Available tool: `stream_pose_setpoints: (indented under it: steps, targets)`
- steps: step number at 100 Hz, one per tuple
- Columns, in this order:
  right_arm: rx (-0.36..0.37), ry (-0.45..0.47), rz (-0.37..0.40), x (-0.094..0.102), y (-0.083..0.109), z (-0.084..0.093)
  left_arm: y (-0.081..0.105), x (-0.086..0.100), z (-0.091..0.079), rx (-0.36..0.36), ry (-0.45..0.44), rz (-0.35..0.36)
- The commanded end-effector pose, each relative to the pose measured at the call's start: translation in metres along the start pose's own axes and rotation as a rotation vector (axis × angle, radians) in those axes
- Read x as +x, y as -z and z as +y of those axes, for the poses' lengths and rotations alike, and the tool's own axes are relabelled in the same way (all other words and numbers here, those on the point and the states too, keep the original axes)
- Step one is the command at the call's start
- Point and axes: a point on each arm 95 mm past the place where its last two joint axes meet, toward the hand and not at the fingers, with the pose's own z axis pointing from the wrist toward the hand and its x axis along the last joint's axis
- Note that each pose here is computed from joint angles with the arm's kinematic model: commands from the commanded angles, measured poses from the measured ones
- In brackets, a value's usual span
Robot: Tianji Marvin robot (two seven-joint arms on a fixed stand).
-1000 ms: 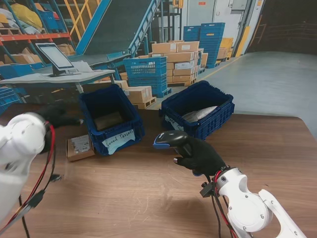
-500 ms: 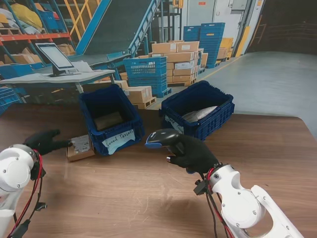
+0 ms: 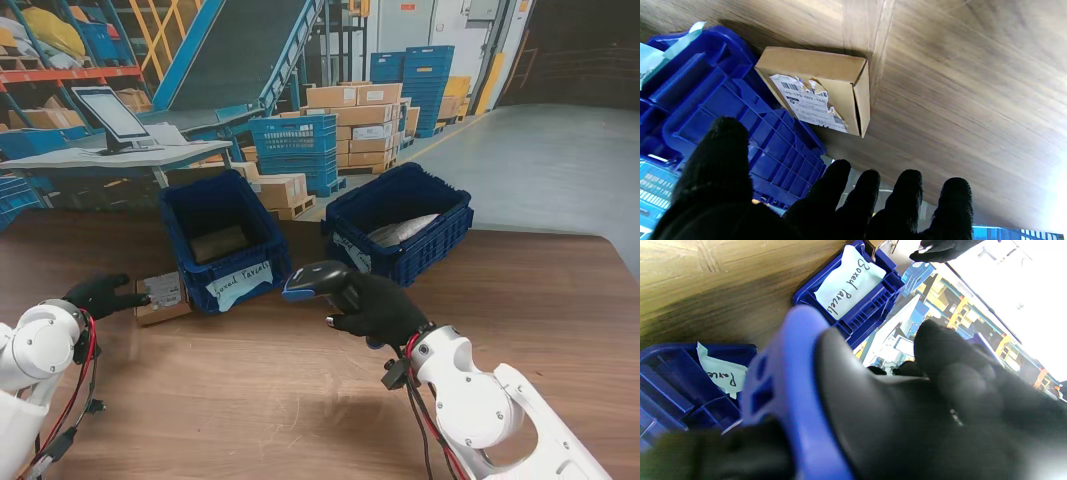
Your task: Scan and sort packages by packaging type
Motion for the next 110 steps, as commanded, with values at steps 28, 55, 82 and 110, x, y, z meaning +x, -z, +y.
stream_pose_setpoints:
  steps: [28,55,82,110]
  targets:
    - [0.035,0.003,0.009,0.005,-0.008,-0.003,-0.025,0.007,0.002,-0.022,-0.064,0.049]
    - [0.035,0.001,0.002,0.005,-0.009,-0.002,-0.043,0.006,0.006,-0.050,-0.074,0.071]
    - [0.042,-0.005,-0.014,0.003,-0.008,-0.001,-0.062,0.002,0.007,-0.094,-0.123,0.075]
    - [0.053,-0.008,-0.016,0.002,-0.008,-0.003,-0.072,0.001,0.010,-0.140,-0.188,0.067]
